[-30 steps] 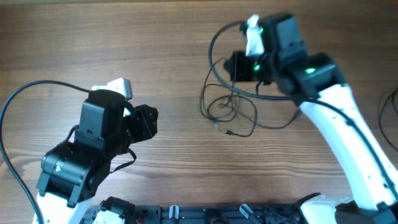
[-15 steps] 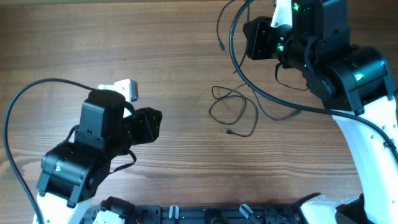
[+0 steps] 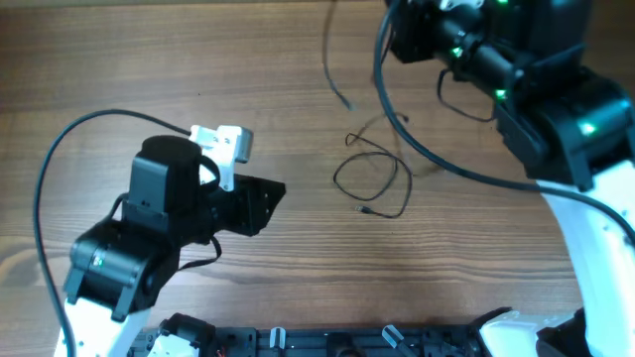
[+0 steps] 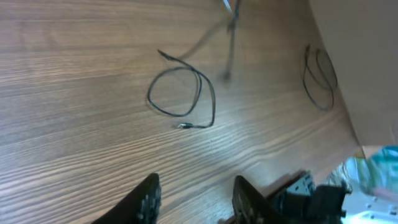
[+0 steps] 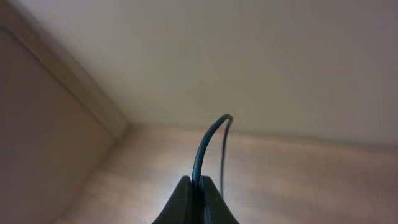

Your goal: Untangle cables

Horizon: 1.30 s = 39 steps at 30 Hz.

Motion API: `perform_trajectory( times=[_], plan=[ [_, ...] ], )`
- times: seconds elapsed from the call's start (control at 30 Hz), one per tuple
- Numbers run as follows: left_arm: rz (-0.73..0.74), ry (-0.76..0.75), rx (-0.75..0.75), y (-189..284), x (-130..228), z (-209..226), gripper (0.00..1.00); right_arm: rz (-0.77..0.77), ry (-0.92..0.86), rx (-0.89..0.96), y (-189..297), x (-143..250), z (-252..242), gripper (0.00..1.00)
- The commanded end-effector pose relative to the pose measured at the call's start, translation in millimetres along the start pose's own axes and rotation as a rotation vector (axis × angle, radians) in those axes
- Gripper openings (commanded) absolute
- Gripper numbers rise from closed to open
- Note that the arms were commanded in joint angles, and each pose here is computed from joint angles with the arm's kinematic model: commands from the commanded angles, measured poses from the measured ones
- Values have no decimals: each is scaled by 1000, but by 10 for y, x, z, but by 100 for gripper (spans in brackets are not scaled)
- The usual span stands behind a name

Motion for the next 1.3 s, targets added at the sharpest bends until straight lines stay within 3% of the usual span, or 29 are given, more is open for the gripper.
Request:
perform_trajectory(
  times=[0.0,0.3,0.57,0.73,1.0,1.27],
  plan=[
    [62,-30,24,-141,-45,9,40,-255,109,-11,747,-529,194,7],
    [201,-45,14,-511,-12,-17,39,-512,86,324,1628,-864,82,6],
    [234,-117,49,-578,71,-159,40,-370,134,1097,1850,-669,-435,4],
    [224,-120,31,-581,62,-146,40,-259,199,1343,1790,-690,-856,4],
    [263,-102,8,-566,123,-110,43,-292,58,1402,1774,-746,-1884,4],
    [272,-98,4,-564,135,-103,52,-254,-245,1232,1794,-382,-3342,4]
  ],
)
Point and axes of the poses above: each gripper's point midway between its finger pads, its own y axis back along the fingers, its own z axis along the line the jaws close on, x = y × z, the point moved 9 cm from there along y, back along the fingers, and after that the axes turned 7 degrees about y, right-handed, at the moved point
